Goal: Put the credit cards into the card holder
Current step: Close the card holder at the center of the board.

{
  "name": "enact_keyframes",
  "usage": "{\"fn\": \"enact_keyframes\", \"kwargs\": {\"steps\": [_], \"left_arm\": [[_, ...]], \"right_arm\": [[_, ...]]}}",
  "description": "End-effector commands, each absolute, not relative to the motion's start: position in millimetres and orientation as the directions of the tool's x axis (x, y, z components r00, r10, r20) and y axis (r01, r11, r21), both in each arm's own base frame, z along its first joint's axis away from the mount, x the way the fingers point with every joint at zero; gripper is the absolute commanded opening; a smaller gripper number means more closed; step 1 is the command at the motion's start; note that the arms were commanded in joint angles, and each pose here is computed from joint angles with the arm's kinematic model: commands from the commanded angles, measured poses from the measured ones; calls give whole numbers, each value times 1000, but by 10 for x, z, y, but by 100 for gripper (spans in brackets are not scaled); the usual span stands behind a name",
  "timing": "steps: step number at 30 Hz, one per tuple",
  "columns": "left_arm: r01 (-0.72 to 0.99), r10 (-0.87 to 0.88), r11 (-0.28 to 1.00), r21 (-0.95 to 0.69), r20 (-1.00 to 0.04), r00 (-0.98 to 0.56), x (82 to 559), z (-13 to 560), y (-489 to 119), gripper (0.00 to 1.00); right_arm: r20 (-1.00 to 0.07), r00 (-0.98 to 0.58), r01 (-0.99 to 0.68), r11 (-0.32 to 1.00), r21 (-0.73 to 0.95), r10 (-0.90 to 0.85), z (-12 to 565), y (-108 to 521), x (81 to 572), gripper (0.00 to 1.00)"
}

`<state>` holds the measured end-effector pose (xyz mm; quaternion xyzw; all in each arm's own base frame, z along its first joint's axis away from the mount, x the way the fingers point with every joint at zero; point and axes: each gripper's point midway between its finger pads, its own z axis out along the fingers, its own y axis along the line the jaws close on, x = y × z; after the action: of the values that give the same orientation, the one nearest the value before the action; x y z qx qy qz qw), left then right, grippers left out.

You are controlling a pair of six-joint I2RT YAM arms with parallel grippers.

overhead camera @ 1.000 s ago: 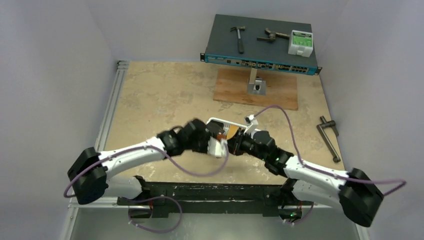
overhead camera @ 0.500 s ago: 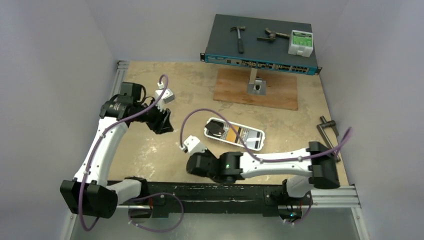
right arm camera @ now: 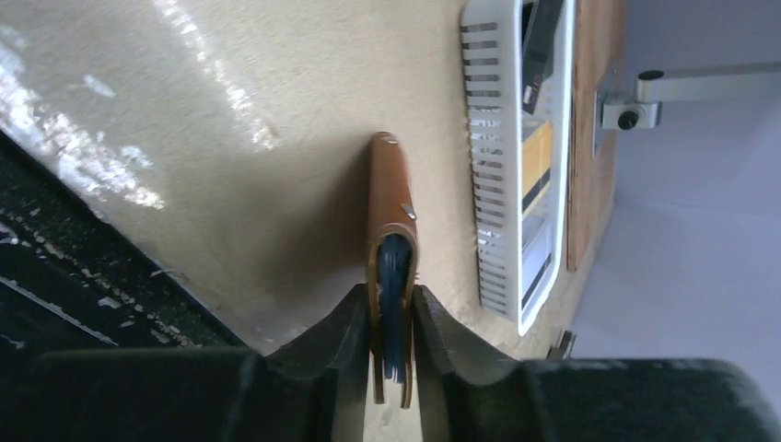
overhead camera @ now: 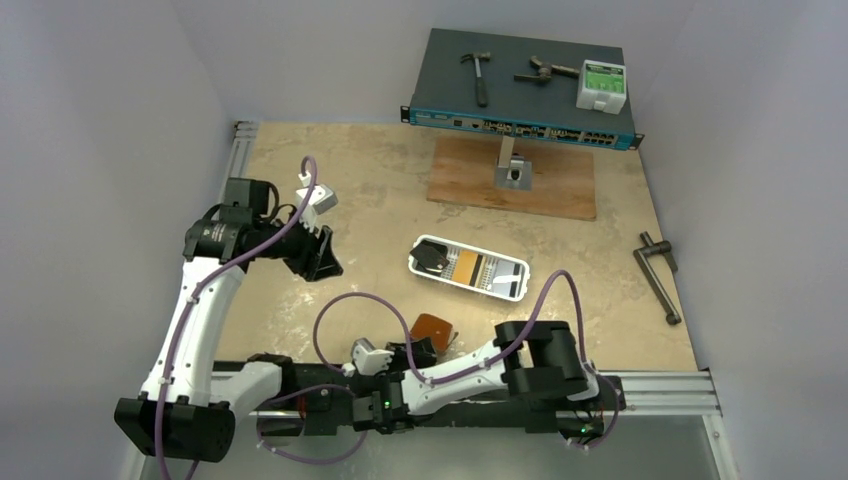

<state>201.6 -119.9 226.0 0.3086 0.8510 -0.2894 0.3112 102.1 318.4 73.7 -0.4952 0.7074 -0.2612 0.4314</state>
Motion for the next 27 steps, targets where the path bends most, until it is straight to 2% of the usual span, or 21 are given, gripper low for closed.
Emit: {"fn": "enact_keyframes", "kwargs": {"steps": [1,3,4,9,13,15,17,20,21,24,27], "left_arm": [[672,312,661,-334,-692,-651,1973,2186,-1195,54],[671,320,668,-323,-689,-651,1961,2153,-1172,55],[670,324,672,-316,-688,-650,1960,2144,-1160,55],[670,331,679,-300,-689,-645,1947,2153,-1135,57],[675,347,688,-266,-697,-628,1903,2158,-1091,57],[675,352,698,-238,-707,-613,1870,2159,-1060,57],[667,354,713,-214,-712,-607,1835,2147,-1019,57],[665,374,727,-172,-713,-593,1776,2111,-953,57],[666,381,730,-156,-716,-585,1764,2099,-932,57],[673,403,733,-101,-732,-550,1756,2077,-881,57],[684,421,726,-66,-744,-519,1741,2020,-861,57]], "right_arm": [[-400,-131,-510,408,-757,-907,608,3333,936,29],[-423,-136,-567,420,-709,-896,505,3422,828,34],[-433,-149,-590,431,-682,-889,455,3447,781,41],[-497,-254,-689,516,-509,-830,321,3509,538,98],[-617,-403,-664,680,-312,-676,616,3500,495,99],[-677,-517,-600,786,-150,-524,857,3442,551,99],[-707,-609,-553,832,52,-361,1094,3384,583,99],[-639,-762,-400,853,334,-107,1224,3133,734,98],[-604,-795,-344,854,391,-44,1232,3035,773,92],[-543,-839,-247,863,441,37,1163,2824,801,72],[-497,-867,-225,882,414,12,1008,2812,764,71]]}}
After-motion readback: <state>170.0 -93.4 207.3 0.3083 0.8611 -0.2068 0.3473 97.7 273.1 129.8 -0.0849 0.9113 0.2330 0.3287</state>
